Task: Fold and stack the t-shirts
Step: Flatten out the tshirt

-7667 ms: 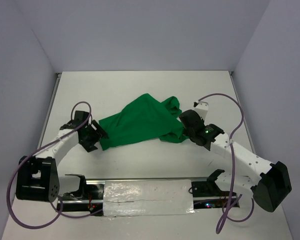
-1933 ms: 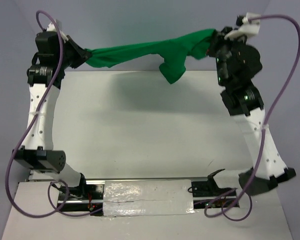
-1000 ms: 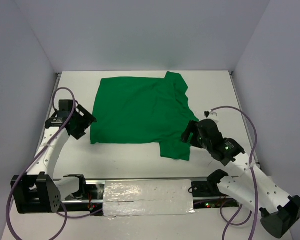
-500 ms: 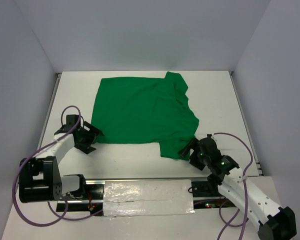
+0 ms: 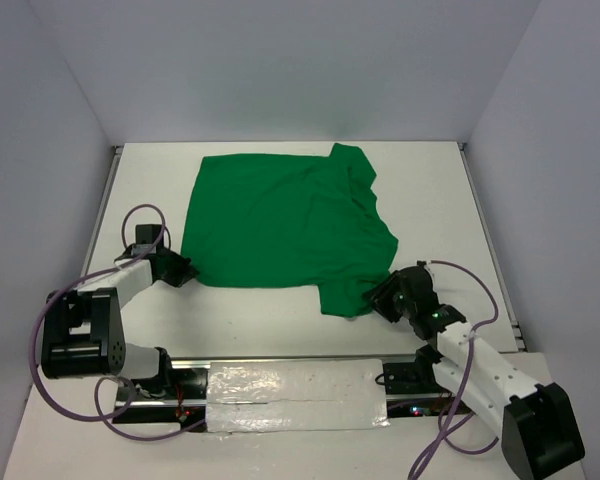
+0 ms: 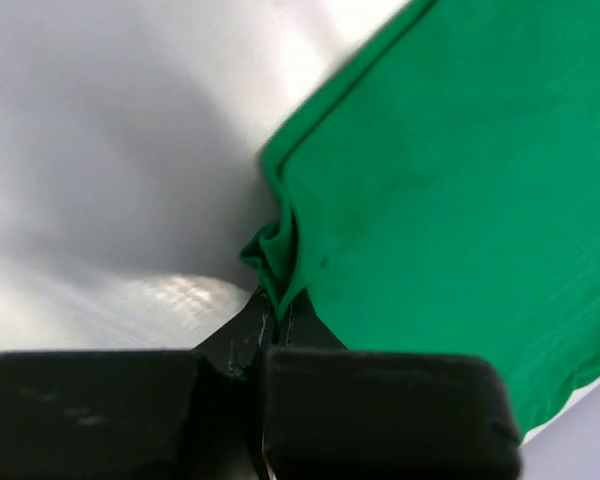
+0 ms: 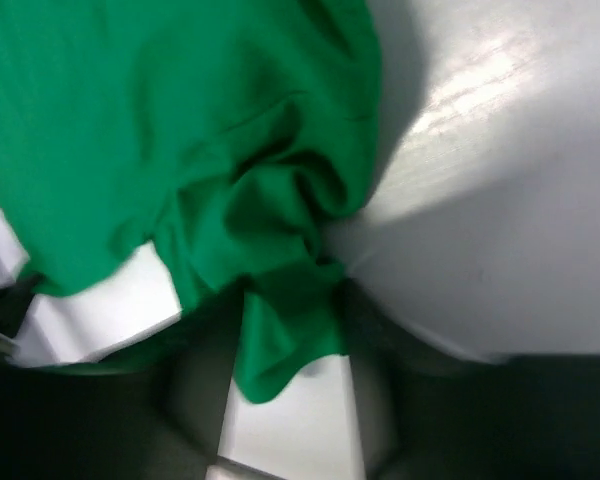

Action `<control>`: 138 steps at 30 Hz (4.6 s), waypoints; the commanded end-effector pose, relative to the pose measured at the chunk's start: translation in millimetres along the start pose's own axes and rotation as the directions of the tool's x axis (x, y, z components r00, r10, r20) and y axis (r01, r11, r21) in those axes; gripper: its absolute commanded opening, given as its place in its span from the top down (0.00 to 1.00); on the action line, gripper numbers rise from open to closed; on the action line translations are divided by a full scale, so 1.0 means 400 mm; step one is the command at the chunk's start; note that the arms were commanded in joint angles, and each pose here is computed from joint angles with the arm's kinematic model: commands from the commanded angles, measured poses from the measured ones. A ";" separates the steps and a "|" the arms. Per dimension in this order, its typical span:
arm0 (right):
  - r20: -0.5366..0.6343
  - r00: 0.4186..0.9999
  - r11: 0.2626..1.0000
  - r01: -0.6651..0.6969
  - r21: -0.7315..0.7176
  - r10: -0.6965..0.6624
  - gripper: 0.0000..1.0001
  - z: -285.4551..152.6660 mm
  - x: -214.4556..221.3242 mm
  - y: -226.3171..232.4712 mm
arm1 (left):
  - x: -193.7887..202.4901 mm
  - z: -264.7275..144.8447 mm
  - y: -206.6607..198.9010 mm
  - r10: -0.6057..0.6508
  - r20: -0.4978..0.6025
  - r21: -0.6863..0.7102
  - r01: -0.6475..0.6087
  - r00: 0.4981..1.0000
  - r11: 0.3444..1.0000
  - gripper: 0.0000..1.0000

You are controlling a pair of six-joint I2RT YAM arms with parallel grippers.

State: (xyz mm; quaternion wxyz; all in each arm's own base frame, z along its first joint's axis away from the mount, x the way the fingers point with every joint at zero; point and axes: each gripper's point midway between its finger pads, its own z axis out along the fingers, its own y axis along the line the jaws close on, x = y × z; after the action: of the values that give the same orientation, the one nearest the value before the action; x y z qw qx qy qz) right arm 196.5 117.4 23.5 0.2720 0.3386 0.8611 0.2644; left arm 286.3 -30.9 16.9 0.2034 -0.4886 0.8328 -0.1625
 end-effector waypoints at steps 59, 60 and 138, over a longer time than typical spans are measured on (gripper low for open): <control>0.774 0.464 0.814 0.570 0.111 -0.430 1.00 -0.549 -0.668 0.757 | -0.196 -0.507 -0.421 0.311 0.428 0.312 -0.461 0.849 0.831 1.00; 0.725 0.501 0.806 0.578 0.127 -0.473 1.00 -0.448 -0.672 0.755 | -0.205 -0.465 -0.412 0.310 0.407 0.288 -0.443 0.859 0.849 1.00; 0.631 0.549 0.788 0.591 0.171 -0.548 1.00 -0.224 -0.785 0.758 | -0.339 -0.397 -0.390 0.338 0.404 0.303 -0.473 0.850 0.827 1.00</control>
State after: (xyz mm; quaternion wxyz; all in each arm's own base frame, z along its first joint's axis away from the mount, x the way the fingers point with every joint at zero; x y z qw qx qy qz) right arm 434.0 57.2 392.2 0.6411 0.0938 0.7605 0.0425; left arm 349.4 -12.1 263.7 0.4221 -0.2321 0.8373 -0.2585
